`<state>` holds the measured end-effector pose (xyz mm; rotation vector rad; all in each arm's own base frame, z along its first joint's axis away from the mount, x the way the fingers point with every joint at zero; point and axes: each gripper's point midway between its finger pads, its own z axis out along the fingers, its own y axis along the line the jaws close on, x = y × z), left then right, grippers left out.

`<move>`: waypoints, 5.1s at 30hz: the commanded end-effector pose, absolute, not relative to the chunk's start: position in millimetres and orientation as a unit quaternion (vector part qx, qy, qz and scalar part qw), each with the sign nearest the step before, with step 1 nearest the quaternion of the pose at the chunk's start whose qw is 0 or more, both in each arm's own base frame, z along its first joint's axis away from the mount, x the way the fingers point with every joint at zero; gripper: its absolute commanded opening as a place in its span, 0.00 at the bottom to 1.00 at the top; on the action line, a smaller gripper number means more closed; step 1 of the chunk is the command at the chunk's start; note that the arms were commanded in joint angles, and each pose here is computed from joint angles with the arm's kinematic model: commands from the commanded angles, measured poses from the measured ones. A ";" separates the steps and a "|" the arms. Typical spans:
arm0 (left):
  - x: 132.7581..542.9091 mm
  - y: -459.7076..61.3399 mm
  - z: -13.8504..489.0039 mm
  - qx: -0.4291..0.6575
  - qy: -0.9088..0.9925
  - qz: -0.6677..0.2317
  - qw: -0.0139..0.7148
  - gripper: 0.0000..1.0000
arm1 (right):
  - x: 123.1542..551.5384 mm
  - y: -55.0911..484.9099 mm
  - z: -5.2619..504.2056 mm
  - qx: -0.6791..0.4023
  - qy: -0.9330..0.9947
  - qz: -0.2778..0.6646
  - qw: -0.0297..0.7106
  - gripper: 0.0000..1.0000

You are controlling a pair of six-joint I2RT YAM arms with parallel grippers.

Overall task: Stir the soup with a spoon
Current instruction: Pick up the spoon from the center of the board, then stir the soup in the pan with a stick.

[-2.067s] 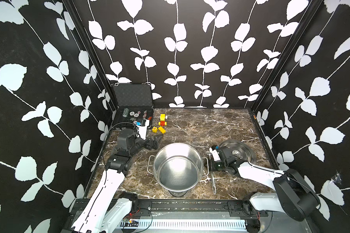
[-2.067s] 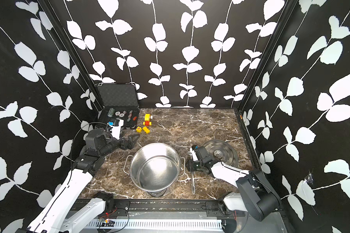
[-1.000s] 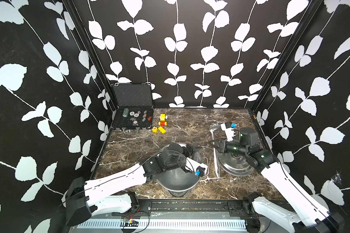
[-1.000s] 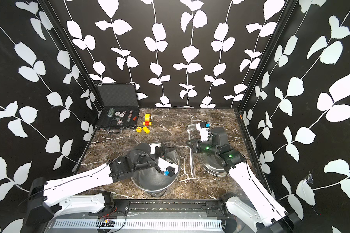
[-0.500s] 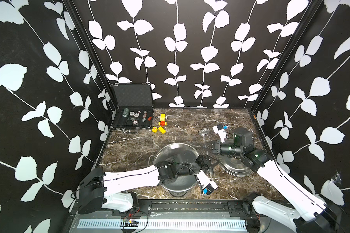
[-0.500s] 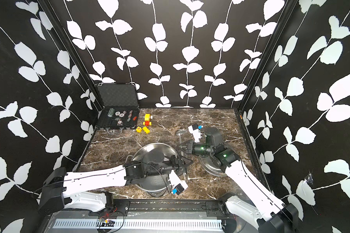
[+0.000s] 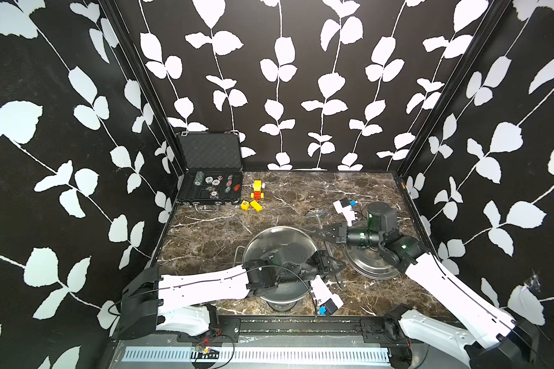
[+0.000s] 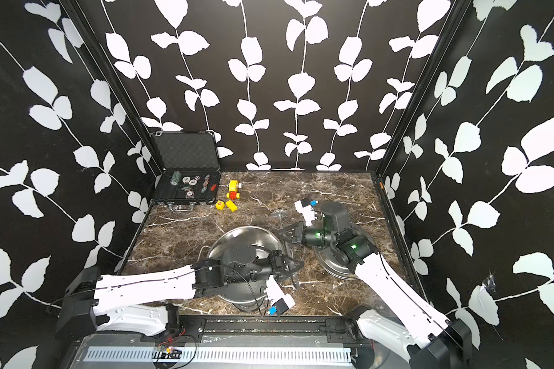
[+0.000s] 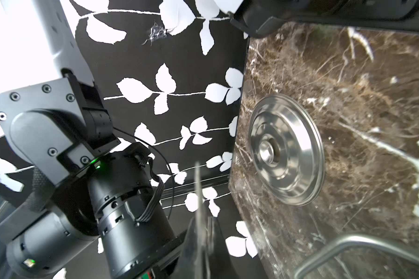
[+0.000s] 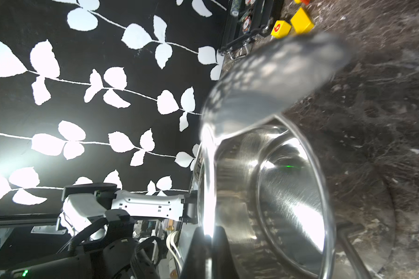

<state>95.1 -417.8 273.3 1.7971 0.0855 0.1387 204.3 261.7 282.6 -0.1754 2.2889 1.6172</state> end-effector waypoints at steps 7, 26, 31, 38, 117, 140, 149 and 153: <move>83.2 -401.7 350.7 0.676 0.133 -0.052 0.723 0.00 | 207.1 249.7 313.1 -0.104 0.773 0.557 0.285 0.56; 120.1 -287.8 418.0 0.447 0.500 -0.326 0.666 0.00 | 210.0 162.8 275.8 -0.088 0.806 0.341 0.476 0.88; 130.7 -287.4 379.0 0.440 0.535 -0.308 0.652 0.00 | 212.3 156.1 263.0 -0.086 0.819 0.313 0.473 0.88; 145.5 -290.1 320.8 0.431 0.596 -0.282 0.616 0.00 | 211.9 154.3 248.8 -0.091 0.827 0.300 0.466 0.88; 194.5 -226.9 239.3 0.332 0.730 -0.232 0.551 0.00 | 232.6 144.4 233.3 -0.076 0.834 0.248 0.487 0.99; 278.6 -310.4 277.5 0.378 0.679 -0.214 0.591 0.00 | 235.8 148.7 243.0 -0.087 0.833 0.248 0.487 0.99; 259.7 -391.2 286.8 0.428 0.614 -0.355 0.560 0.00 | 233.3 138.5 245.2 -0.070 0.841 0.231 0.485 0.99; 231.2 -412.6 285.4 0.468 0.586 -0.372 0.547 0.00 | 232.1 136.3 245.7 -0.067 0.843 0.227 0.484 0.99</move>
